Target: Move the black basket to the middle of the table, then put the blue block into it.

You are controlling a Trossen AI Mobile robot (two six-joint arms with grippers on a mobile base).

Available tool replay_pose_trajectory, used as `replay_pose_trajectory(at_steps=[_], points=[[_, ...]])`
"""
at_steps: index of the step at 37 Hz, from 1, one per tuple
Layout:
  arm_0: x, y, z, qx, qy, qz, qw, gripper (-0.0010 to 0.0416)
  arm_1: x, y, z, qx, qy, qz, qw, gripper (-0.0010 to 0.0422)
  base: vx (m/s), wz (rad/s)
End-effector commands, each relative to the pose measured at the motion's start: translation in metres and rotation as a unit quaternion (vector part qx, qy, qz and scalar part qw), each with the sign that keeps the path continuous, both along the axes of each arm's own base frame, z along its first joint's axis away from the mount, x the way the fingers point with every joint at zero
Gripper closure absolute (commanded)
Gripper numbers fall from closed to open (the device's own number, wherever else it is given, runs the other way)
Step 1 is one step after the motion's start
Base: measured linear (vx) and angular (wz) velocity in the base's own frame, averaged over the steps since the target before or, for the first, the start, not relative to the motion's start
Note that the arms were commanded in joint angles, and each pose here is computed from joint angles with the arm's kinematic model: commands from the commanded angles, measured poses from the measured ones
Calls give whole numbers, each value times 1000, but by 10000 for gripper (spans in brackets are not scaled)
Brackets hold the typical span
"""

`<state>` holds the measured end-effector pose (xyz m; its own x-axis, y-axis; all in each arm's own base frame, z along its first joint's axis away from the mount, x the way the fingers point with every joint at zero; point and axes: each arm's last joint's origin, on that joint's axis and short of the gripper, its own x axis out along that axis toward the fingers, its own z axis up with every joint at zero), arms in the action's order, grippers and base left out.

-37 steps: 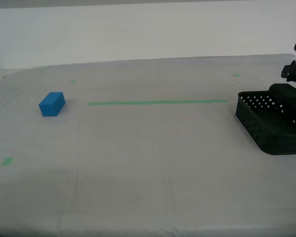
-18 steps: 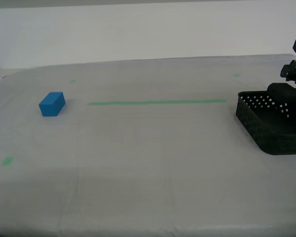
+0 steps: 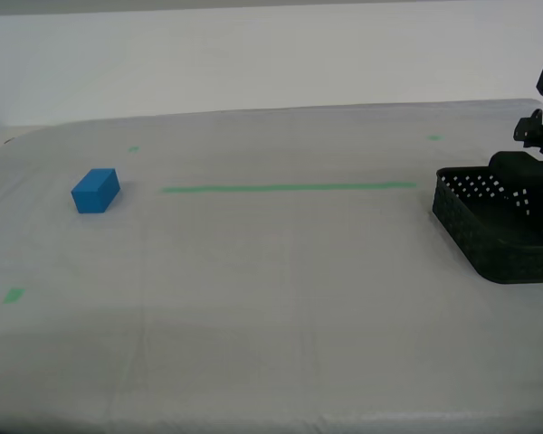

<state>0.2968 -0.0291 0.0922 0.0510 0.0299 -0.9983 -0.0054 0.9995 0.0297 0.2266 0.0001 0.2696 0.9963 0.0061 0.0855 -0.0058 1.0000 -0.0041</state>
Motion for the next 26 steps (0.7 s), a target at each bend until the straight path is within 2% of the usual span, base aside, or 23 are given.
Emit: replay_pose_trajectory(at_steps=[1, 18, 26], points=[[0, 0, 0, -1, 0, -1, 1000, 249, 0, 0, 1, 1, -3, 0, 1000, 412, 0, 0], [1, 1, 0, -2, -5, 1, 1000, 302, 0, 0, 1, 1, -3, 0, 1000, 412, 0, 0], [1, 1, 0, -2, -7, -2, 1000, 304, 0, 0, 1, 1, -3, 0, 1000, 412, 0, 0]])
